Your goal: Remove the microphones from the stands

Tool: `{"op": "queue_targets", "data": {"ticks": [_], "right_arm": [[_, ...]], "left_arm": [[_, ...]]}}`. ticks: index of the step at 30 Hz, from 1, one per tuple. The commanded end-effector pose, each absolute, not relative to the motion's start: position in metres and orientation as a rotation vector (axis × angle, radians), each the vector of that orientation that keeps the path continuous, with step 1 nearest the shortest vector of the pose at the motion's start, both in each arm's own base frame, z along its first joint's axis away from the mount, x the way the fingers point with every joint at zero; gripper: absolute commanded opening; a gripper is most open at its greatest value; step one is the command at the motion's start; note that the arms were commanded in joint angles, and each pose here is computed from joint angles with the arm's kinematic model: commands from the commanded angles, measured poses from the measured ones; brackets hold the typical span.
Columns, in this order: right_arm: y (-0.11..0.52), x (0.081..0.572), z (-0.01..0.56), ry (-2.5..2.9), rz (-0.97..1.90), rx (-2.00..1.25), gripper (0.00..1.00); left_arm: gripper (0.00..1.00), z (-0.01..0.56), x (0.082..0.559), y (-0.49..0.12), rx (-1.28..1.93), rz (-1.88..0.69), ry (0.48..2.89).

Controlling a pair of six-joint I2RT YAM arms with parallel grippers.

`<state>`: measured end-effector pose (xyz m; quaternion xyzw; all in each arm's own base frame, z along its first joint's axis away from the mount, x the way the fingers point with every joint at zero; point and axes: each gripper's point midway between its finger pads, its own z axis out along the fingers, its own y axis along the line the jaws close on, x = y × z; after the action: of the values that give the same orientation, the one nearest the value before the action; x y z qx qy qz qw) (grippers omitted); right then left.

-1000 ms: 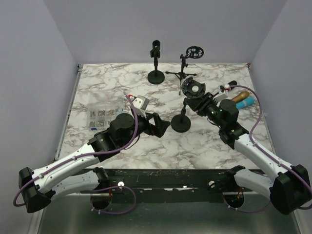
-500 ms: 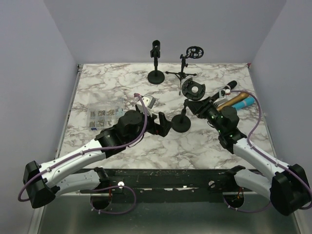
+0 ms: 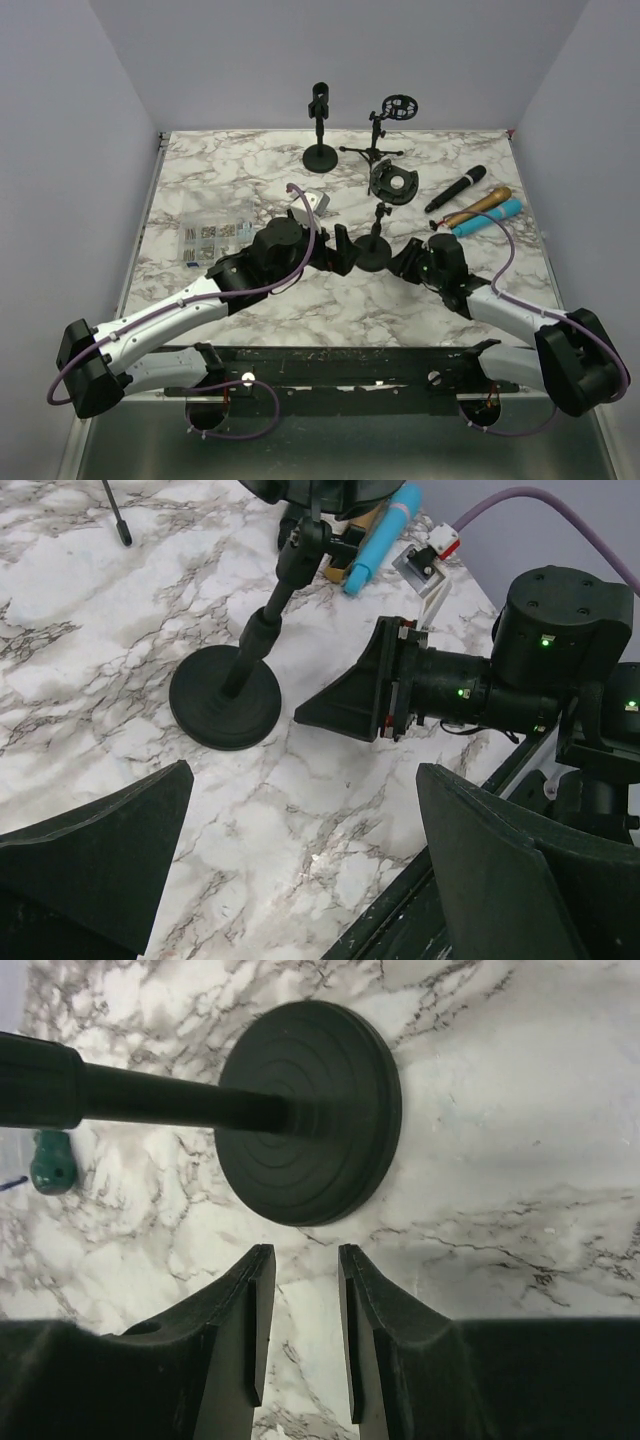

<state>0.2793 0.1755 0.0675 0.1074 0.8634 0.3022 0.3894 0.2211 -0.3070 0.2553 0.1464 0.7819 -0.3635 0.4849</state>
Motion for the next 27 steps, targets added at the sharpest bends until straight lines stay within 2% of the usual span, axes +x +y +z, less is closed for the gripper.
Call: {"op": "queue_targets", "data": {"ticks": [1,4,9,14,20,27], "right_arm": [[0.173,0.273,0.068,2.206,0.748,0.211,0.40],[0.181,0.272,0.096,2.125,0.829,0.167,0.44],[0.178,0.278,0.141,2.013,0.852,0.208,0.66],[0.203,0.279,0.195,1.938,1.063,0.208,0.79],[0.220,0.301,0.227,1.910,1.168,0.280,0.86],[0.213,0.323,0.239,1.862,1.102,0.352,0.83]], "left_arm": [[0.99,0.274,0.222,-0.316,0.351,-0.951,1.867],[0.98,0.275,0.221,-0.320,0.369,-0.966,1.856],[0.99,0.285,0.230,-0.329,0.384,-0.974,1.850],[0.98,0.298,0.235,-0.336,0.361,-1.023,1.834],[0.98,0.289,0.226,-0.334,0.339,-1.077,1.864],[0.99,0.282,0.212,-0.310,0.329,-1.048,1.875]]}}
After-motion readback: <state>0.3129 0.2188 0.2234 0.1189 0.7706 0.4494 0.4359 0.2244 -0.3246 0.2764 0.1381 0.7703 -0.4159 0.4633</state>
